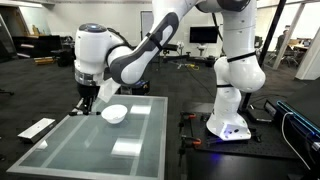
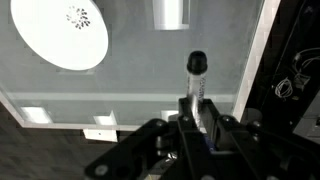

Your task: Move the marker from the bowl to the left side of the table

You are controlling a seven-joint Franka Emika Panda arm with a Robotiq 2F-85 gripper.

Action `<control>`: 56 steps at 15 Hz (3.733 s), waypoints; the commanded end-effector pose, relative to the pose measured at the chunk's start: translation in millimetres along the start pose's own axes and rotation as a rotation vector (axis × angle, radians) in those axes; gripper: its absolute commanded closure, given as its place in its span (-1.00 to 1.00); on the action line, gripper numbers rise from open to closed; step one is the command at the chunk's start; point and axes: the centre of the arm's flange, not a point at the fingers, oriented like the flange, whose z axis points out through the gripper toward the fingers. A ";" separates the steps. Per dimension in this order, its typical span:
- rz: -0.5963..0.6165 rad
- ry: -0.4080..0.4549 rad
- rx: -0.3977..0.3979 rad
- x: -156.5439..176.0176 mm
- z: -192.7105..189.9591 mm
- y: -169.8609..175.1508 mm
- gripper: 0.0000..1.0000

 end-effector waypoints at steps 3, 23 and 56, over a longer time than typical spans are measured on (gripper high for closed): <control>-0.012 -0.016 0.002 -6.1 11.2 -6.8 0.65; 0.171 0.038 -0.071 -71.4 55.1 -49.1 0.91; 0.285 0.083 -0.035 -86.4 42.7 -23.9 -1.00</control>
